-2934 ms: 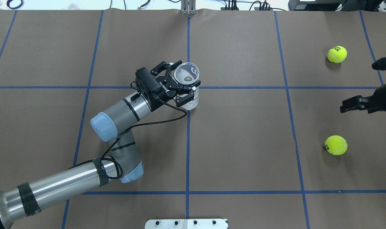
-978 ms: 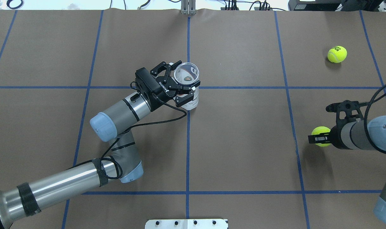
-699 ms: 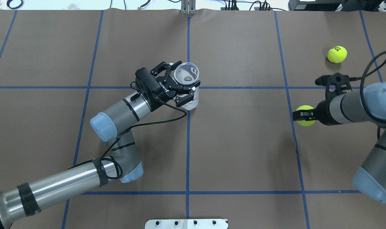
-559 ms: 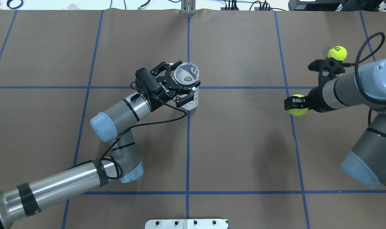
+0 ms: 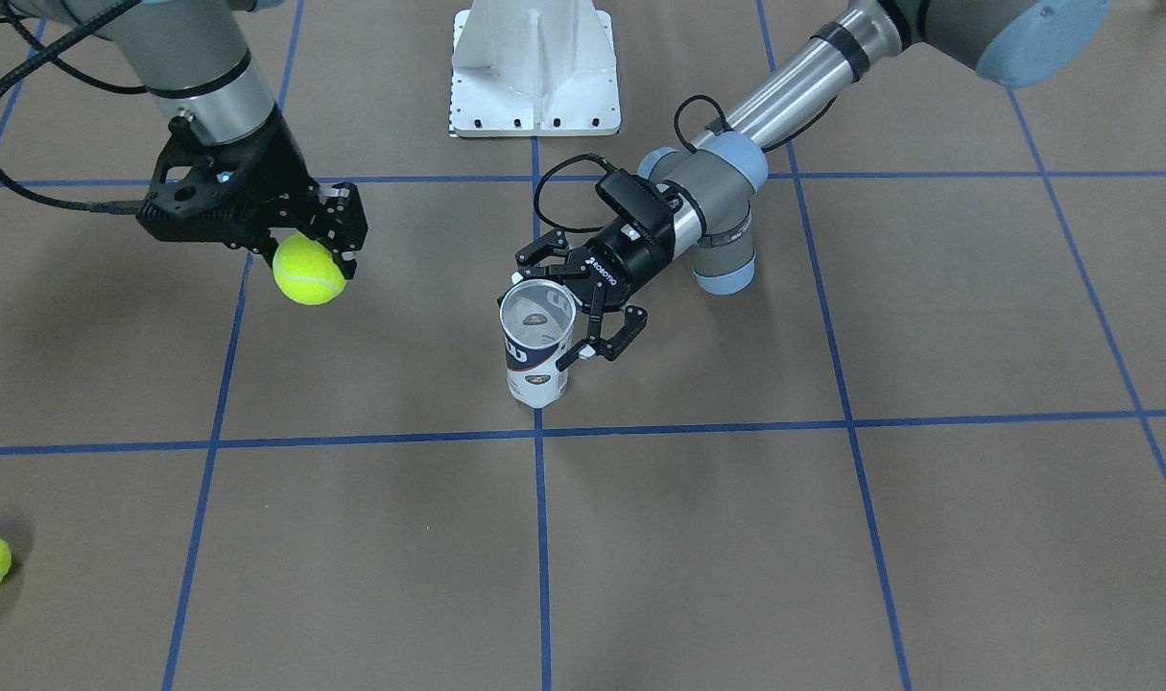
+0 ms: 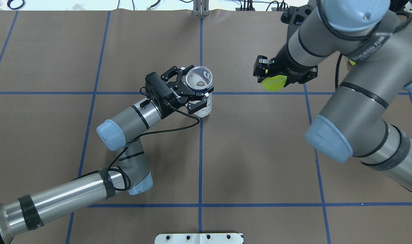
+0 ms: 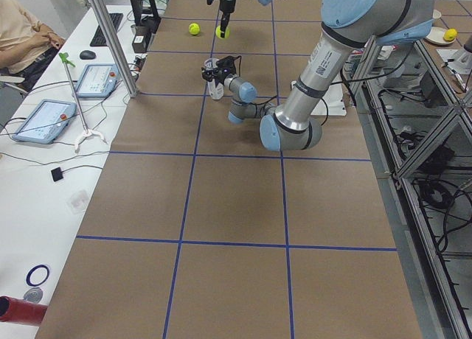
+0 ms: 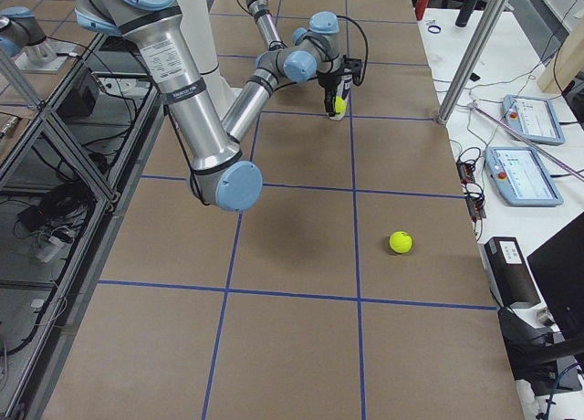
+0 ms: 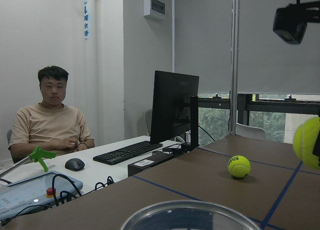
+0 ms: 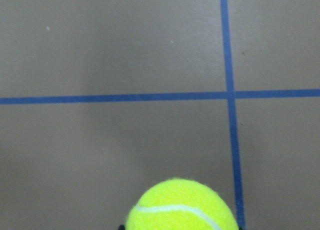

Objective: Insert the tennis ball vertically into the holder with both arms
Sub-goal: 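Carry the ball with the right gripper over the tube's open top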

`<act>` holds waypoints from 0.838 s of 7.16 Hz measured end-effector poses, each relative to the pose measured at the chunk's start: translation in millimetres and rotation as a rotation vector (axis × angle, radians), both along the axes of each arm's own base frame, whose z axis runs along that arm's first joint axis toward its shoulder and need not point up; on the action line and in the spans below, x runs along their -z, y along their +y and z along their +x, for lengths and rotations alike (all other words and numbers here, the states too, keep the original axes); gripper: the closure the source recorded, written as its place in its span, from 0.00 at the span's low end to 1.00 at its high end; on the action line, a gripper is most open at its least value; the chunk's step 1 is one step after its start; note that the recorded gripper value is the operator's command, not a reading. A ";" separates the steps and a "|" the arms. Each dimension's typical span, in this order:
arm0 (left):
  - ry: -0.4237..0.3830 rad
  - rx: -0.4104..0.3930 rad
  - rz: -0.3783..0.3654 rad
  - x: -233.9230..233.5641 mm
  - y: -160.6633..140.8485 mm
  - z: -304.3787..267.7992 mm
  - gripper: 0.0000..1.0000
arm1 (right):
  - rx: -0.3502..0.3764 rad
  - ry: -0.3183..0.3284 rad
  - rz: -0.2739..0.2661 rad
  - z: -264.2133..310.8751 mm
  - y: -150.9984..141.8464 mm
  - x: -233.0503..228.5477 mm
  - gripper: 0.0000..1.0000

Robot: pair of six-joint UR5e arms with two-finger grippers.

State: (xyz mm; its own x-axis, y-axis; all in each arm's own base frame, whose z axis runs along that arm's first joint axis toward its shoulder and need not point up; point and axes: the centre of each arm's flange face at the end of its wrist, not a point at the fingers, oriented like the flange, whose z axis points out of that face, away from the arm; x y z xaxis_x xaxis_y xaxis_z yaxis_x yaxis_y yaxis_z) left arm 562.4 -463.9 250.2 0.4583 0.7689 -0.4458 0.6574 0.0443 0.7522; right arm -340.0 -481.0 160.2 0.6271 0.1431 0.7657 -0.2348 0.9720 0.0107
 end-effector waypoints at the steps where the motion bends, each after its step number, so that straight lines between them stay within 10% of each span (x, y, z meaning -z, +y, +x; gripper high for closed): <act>1: -0.001 -0.001 -0.001 0.1 0.2 0.5 0.01 | -0.013 -0.002 -0.020 -10.3 -9.4 35.5 1.00; 4: -0.002 -0.002 -0.001 0.2 1.0 1.3 0.01 | -0.048 -0.006 -0.079 -57.4 -51.1 127.5 0.58; 6: -0.002 -0.002 -0.001 0.5 1.1 1.4 0.01 | -0.044 -0.003 -0.096 -81.2 -61.1 156.2 0.50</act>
